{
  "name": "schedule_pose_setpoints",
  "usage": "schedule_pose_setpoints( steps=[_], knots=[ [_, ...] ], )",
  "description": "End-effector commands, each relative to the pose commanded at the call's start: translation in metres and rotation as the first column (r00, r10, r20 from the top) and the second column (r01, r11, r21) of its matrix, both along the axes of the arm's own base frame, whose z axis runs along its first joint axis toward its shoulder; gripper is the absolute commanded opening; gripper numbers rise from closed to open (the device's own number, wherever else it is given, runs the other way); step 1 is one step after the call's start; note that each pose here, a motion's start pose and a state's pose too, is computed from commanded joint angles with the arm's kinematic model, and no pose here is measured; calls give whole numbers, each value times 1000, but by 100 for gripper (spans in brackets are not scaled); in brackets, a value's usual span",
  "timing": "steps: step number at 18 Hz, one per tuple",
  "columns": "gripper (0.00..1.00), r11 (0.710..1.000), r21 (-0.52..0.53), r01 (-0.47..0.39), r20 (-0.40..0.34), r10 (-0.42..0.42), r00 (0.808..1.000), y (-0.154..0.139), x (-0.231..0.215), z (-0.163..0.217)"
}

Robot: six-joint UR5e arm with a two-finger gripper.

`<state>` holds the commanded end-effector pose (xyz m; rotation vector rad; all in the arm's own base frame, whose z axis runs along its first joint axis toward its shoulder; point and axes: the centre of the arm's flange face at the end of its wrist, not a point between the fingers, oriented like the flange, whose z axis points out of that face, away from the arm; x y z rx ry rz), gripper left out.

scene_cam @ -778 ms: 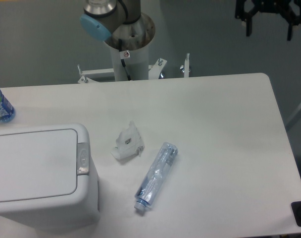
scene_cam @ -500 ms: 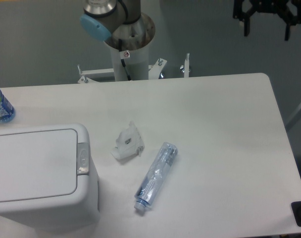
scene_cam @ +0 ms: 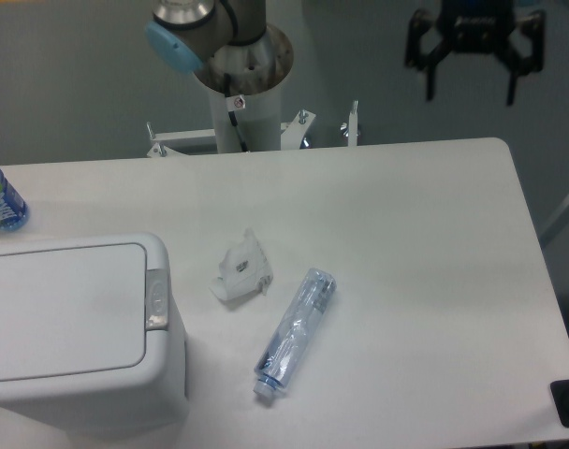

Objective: Open the trash can
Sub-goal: 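Move the gripper down toward the trash can's lid button, then press down on the lid button with the gripper fingers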

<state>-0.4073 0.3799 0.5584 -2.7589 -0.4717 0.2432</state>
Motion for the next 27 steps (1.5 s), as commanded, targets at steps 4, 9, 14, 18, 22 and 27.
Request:
schedule_pose_setpoints(
  steps=[4, 9, 14, 18, 22, 27],
  knots=[
    [100, 991, 58, -123, 126, 115, 985, 59, 35, -18],
    [100, 948, 190, -256, 338, 182, 923, 97, 50, -31],
    [100, 947, 232, -224, 335, 139, 932, 146, 73, -48],
    [100, 933, 294, -210, 323, 110, 940, 186, 97, -63],
    [100, 939, 287, -191, 332, 90, 939, 199, 111, -73],
    [100, 943, 276, -188, 337, 88, 937, 203, 112, -80]
  ],
)
